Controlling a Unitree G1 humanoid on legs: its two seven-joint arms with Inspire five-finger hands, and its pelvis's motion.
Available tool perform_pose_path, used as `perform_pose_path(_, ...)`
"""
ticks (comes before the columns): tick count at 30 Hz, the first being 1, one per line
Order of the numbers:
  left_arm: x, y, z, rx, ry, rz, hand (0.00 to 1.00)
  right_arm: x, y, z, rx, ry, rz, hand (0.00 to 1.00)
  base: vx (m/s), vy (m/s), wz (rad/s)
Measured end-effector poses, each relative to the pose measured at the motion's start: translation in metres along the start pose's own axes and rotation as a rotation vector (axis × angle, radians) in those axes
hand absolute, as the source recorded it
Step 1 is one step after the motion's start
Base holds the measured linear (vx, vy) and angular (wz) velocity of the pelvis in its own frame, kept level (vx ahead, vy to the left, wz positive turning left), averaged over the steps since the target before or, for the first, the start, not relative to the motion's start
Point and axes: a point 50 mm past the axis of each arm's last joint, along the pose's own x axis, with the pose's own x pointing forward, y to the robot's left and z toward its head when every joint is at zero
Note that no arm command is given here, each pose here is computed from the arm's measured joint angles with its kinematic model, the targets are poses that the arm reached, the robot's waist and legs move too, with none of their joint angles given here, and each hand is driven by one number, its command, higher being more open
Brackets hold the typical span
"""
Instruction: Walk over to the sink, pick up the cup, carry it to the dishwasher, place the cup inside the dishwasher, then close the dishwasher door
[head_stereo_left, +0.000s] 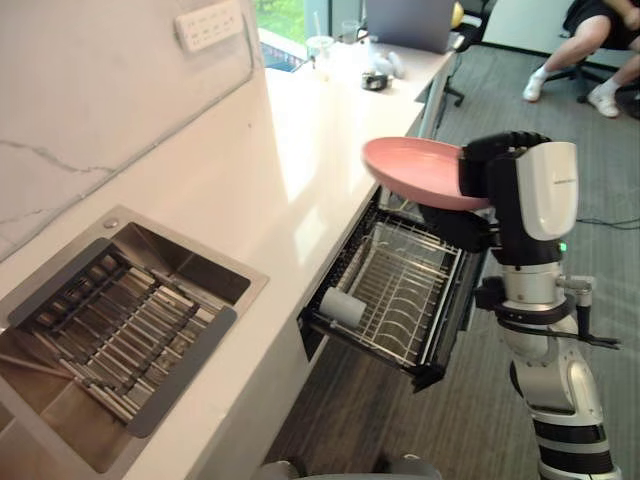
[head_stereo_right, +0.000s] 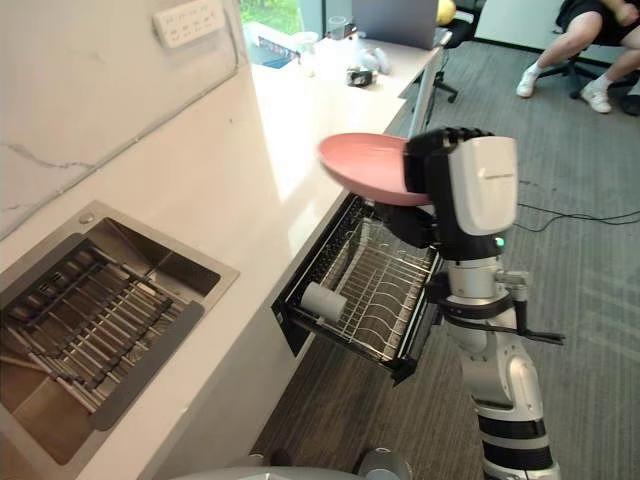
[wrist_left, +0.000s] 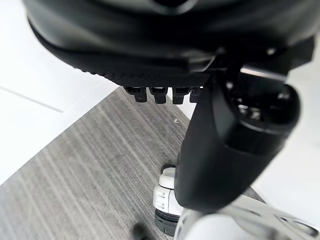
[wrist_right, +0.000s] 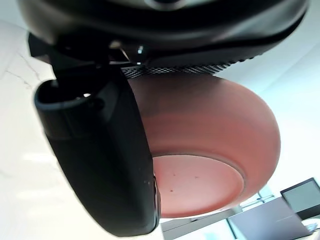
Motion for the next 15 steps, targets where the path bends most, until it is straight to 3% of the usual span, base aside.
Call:
perform_pose_path(3,0.000,0.004,0.001,-0.011,-0.009,0.013,1.00,-0.002,0.000,-0.002,-0.001,0.019,0.025,0.00,-0.02,-0.286,-0.56)
perform_pose_path(7,-0.001,0.009,-0.008,-0.048,0.011,0.024,1.00,-0.030,0.000,-0.017,-0.007,0.143,0.122,0.00,-0.03,-0.153,-0.17)
perform_pose_path(15,-0.001,0.004,-0.013,-0.053,0.013,0.014,1.00,-0.062,0.016,-0.024,0.033,0.276,0.225,0.00,-0.04,0.014,0.02)
